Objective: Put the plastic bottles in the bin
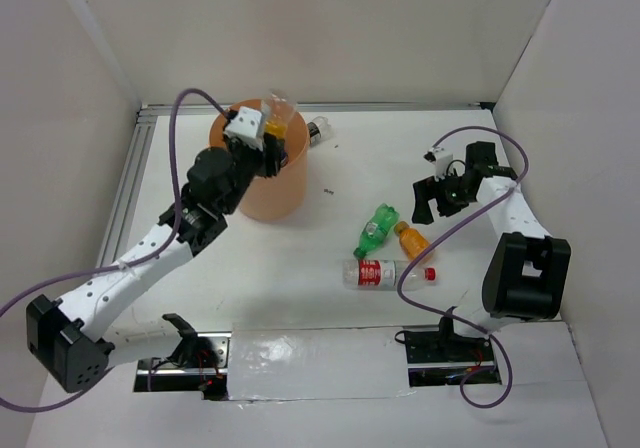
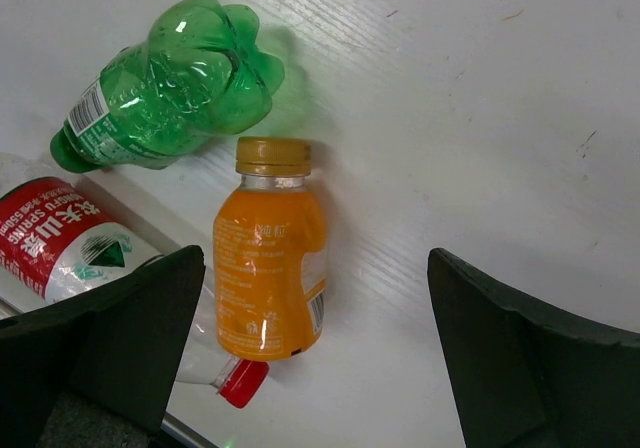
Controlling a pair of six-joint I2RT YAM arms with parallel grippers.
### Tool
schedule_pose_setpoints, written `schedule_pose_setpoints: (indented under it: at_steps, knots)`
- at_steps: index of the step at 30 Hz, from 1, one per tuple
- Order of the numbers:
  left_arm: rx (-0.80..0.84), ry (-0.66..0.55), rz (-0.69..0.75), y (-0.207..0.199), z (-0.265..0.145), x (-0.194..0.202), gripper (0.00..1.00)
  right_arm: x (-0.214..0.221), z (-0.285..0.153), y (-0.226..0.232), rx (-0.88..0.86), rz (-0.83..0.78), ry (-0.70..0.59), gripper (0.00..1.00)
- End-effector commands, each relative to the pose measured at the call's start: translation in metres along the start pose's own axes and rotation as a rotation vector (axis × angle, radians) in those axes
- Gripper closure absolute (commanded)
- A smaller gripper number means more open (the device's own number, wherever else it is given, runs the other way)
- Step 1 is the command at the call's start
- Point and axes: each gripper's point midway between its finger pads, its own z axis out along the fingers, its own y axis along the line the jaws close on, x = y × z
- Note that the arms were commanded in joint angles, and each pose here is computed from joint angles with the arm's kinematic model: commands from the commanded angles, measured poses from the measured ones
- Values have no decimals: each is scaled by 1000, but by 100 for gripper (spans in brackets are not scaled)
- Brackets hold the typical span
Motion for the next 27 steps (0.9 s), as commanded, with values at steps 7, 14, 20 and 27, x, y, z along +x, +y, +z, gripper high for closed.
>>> schedule_pose_setpoints:
  at_steps: [7, 14, 20, 27]
  knots:
    - [-261, 9, -82, 87, 60, -1, 66, -6, 10, 11, -50, -62, 13, 1]
    - [-299, 56, -63, 102, 51, 10, 0, 4, 20, 13, -31, -72, 71, 1]
    - [-135, -37, 75, 46, 23, -53, 0, 29, 39, 19, -28, -91, 188, 1]
    - [434, 81, 189, -121, -47, 17, 0, 75, 57, 22, -41, -63, 368, 8]
